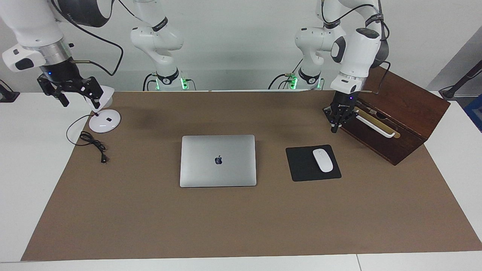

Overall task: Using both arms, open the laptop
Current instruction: 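Move the left gripper in toward the front edge of the laptop, then press the left gripper on the laptop base while the right gripper reaches the lid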

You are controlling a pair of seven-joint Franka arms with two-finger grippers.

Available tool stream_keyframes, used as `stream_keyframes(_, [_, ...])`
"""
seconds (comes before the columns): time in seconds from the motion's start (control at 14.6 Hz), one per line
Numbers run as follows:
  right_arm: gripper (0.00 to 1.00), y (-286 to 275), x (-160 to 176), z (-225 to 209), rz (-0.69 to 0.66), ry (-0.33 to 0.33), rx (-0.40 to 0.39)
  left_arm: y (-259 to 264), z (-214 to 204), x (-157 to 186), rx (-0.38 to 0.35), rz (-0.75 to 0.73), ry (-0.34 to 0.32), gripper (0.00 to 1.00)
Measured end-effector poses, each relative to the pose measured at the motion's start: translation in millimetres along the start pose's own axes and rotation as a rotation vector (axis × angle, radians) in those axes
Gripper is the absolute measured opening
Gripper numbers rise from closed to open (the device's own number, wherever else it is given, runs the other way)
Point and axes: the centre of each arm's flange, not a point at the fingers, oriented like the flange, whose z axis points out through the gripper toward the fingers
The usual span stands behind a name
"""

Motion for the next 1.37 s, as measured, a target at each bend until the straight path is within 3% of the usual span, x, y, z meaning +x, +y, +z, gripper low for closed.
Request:
stream_keyframes(0.34, [1.0,1.4,2.3,-0.4,0.002,0.021,-0.002,48.9,34.6,-53.2,-0.054,0.02,0.084,0.01])
stream_keyframes(0.75, [1.0,3.9,12.6,10.3,0.016,0.067,0.007,89.2,53.3,-80.2,-0.113,0.046,0.147,0.01])
stream_keyframes(1.1, [1.0,-20.2,38.1,46.8,0.171,0.164,0.146,119.9,70.0,-96.9,-0.161,0.09,0.196,0.01])
stream_keyframes(1.37, [1.0,-68.1,42.8,101.5,0.293,0.239,0.263,142.3,79.9,-111.6,-0.195,0.134,0.218,0.01])
